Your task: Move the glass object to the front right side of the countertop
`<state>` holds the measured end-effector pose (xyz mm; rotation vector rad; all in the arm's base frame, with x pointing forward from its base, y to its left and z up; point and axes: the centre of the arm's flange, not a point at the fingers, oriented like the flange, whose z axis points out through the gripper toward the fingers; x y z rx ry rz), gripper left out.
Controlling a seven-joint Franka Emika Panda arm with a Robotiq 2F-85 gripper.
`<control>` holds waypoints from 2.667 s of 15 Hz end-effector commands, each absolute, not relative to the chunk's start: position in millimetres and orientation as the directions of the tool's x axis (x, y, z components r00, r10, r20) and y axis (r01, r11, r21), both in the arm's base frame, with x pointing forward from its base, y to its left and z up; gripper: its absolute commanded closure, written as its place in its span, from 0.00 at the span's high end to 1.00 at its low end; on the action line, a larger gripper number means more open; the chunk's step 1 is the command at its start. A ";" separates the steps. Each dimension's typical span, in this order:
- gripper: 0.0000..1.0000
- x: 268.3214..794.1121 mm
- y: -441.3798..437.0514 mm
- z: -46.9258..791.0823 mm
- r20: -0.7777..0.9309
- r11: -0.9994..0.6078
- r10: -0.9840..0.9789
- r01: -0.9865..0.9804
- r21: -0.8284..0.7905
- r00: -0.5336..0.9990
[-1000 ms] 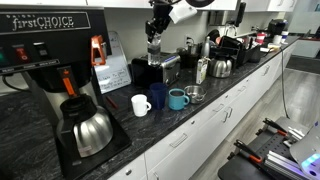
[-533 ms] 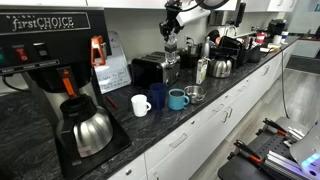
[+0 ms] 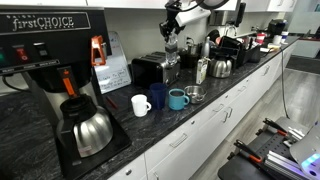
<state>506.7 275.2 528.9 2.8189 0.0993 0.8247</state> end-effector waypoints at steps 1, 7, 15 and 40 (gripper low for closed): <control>0.27 506.7 275.2 528.9 0.526 -0.977 0.121 0.008 0.212 0.842; 0.27 538.8 221.8 503.2 0.475 -0.956 -0.141 -0.244 0.163 0.869; 0.27 557.5 148.3 458.2 0.322 -0.833 -0.475 -0.536 0.135 0.819; 0.27 567.0 124.0 374.9 0.232 -0.741 -0.600 -0.641 0.201 0.766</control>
